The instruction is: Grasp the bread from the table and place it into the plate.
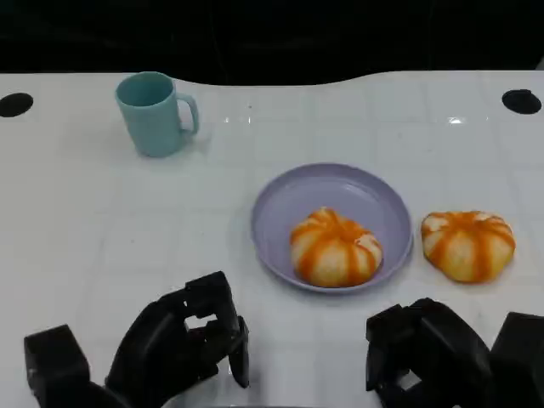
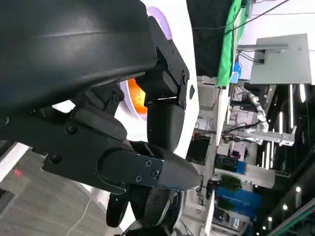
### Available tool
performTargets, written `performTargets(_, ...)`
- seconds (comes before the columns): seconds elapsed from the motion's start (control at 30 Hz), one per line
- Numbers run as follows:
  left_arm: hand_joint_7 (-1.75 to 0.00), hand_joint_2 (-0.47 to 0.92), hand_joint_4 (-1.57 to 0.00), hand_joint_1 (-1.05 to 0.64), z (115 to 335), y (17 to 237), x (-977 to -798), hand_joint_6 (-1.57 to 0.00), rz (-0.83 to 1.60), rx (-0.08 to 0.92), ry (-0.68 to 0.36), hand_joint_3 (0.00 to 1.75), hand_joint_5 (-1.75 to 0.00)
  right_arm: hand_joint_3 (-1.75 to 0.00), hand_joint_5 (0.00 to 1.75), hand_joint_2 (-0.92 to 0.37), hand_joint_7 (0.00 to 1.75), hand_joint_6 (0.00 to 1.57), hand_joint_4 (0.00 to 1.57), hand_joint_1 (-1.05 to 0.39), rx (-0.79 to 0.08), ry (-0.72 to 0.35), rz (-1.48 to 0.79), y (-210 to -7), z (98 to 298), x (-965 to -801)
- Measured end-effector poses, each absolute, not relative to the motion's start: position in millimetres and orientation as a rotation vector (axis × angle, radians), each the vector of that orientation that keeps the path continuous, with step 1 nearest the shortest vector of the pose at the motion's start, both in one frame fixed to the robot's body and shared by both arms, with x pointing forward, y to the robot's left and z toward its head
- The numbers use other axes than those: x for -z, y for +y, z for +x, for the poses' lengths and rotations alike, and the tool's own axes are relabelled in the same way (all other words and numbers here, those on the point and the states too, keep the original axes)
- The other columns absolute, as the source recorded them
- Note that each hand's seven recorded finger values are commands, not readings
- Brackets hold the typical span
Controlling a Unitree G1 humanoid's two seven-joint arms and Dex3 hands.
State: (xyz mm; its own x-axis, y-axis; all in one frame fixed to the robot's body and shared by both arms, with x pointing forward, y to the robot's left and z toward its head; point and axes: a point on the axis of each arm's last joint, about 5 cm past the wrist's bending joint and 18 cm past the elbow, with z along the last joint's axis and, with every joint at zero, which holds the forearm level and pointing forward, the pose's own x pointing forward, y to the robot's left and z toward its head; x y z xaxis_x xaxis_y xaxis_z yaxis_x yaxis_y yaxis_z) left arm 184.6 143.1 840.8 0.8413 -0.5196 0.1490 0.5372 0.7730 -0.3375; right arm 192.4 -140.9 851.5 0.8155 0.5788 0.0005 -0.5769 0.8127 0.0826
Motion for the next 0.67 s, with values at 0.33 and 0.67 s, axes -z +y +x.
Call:
performTargets(0.33,-1.74,0.92,-0.93,-0.79,185.2,140.6,-841.3,-0.7,-0.405,0.591,-0.051,0.17,-1.75,-1.14,1.24,-0.15,0.94,1.57,1.56,-1.05,-0.616,0.02,0.08,-141.2,193.6,-851.0)
performTargets(0.67,-1.73,0.92,-0.93,-0.78,185.0,142.3,-840.5,-0.7,-0.415,0.593,-0.046,0.16,-1.75,-1.14,1.24,-0.16,0.94,1.57,1.57,-1.05,-0.616,0.021,0.075,-141.9,193.7,-851.0)
